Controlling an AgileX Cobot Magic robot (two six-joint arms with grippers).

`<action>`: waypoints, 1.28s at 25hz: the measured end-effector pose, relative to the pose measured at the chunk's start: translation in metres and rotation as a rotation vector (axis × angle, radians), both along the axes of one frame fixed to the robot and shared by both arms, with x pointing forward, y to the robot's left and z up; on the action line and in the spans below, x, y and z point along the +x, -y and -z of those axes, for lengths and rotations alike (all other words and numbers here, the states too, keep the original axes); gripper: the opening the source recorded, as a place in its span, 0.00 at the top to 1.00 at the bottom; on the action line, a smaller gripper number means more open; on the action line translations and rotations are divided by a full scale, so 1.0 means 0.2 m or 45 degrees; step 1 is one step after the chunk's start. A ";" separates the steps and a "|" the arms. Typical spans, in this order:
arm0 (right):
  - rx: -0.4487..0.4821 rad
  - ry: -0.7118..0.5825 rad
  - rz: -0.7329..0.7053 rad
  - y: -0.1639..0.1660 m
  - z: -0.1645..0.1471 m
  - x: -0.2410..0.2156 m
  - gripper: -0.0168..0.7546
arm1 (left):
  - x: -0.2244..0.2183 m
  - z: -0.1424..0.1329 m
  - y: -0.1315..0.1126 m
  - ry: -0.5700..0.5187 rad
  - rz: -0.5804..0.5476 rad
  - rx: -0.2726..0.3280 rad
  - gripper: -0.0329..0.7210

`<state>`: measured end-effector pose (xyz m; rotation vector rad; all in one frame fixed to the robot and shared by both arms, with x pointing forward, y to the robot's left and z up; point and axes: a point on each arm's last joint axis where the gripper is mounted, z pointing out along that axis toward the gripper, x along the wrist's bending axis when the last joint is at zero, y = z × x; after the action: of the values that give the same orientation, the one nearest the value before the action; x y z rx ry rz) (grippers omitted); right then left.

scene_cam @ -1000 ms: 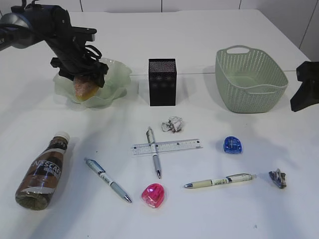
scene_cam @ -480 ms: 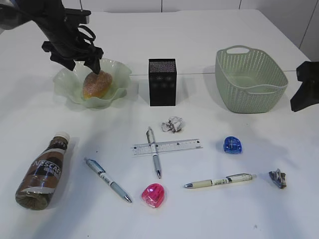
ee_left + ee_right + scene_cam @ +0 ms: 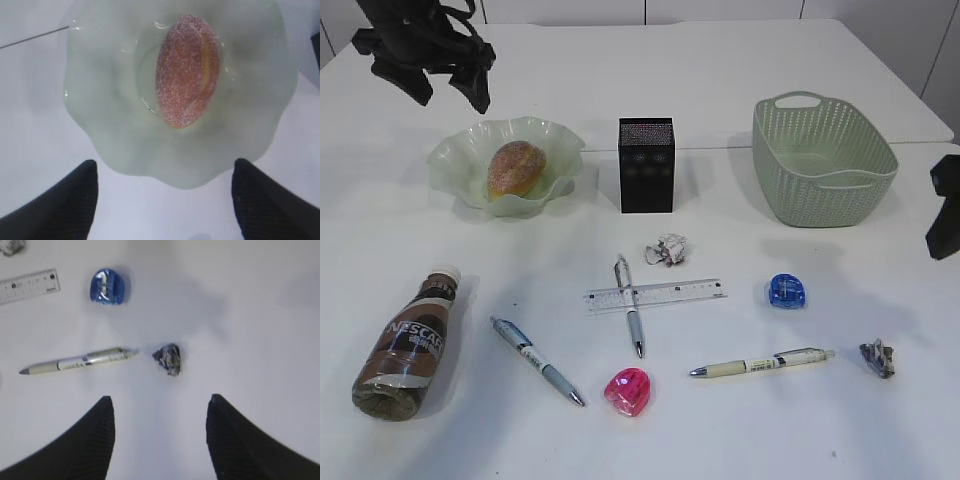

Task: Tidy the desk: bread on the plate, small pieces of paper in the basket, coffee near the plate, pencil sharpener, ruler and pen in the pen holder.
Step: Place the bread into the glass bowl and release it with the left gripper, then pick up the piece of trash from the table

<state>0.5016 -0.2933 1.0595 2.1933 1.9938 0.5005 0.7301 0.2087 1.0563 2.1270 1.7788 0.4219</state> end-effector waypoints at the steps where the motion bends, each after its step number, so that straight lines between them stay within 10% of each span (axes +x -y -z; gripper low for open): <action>1: -0.010 -0.030 -0.007 0.00 0.00 -0.01 0.38 | -0.01 -0.02 0.00 0.004 0.000 -0.014 0.18; 13: -0.055 -0.166 -0.038 0.02 0.02 -0.06 0.38 | -0.26 -0.37 -0.03 0.100 0.001 -0.078 0.18; 32: -0.096 -0.348 -0.250 -0.10 0.36 0.14 0.38 | -0.60 -0.50 -0.10 0.064 0.001 -0.071 0.18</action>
<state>0.5294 -0.2738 0.9879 2.1292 2.3386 0.1477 0.6111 0.2278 1.1570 2.0610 1.7418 0.4168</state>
